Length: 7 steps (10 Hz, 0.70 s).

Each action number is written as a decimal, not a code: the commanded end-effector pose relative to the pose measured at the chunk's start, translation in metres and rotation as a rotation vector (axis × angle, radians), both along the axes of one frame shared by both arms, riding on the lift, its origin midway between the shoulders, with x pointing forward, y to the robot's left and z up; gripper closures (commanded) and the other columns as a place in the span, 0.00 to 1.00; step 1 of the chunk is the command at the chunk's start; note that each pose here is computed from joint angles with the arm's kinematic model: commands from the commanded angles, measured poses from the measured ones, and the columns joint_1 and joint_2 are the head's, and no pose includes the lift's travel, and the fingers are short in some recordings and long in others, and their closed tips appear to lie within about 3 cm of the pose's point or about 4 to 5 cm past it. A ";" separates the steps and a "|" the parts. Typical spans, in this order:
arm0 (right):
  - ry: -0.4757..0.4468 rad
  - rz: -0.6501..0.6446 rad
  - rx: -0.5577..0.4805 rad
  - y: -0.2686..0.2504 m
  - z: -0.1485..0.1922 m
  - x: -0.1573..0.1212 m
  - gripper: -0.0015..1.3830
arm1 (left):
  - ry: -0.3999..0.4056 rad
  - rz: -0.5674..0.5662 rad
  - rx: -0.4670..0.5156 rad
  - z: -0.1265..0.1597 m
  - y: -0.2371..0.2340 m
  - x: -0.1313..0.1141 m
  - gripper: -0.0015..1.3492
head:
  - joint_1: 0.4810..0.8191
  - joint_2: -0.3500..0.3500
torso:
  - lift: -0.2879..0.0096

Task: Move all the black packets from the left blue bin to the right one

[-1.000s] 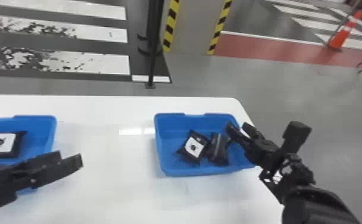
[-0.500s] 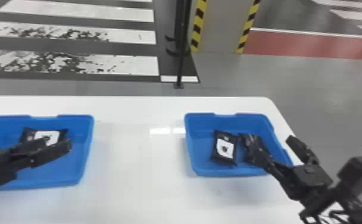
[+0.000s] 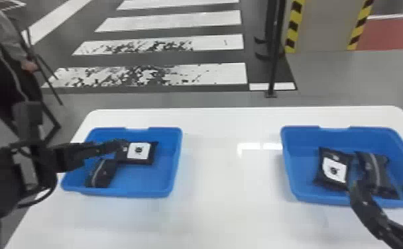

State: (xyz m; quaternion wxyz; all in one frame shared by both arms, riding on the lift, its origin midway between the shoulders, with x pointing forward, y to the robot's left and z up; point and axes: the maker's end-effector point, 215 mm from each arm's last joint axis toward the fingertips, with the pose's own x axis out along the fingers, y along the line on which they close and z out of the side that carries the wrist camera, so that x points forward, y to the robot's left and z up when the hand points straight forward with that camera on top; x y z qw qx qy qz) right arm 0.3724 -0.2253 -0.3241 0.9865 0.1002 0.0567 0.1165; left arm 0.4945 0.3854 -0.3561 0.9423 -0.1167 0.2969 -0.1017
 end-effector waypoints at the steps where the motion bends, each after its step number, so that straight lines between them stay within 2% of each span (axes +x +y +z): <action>1: 0.006 0.005 0.015 0.004 -0.002 -0.002 0.10 | 0.052 0.072 0.015 -0.016 0.030 0.012 0.12 | 0.63 0.77 | 0.50; 2: 0.012 0.006 0.020 0.004 -0.004 -0.002 0.10 | 0.088 0.104 0.020 -0.028 0.045 0.024 0.12 | 0.63 0.82 | 0.50; 4: 0.033 0.014 0.025 0.007 -0.011 -0.004 0.10 | 0.152 0.067 0.023 -0.049 0.037 0.055 0.12 | 0.63 0.87 | 0.50; 7: 0.045 0.023 0.040 0.010 -0.017 -0.002 0.10 | 0.243 0.059 0.014 -0.081 0.027 0.065 0.12 | 0.63 0.84 | 0.50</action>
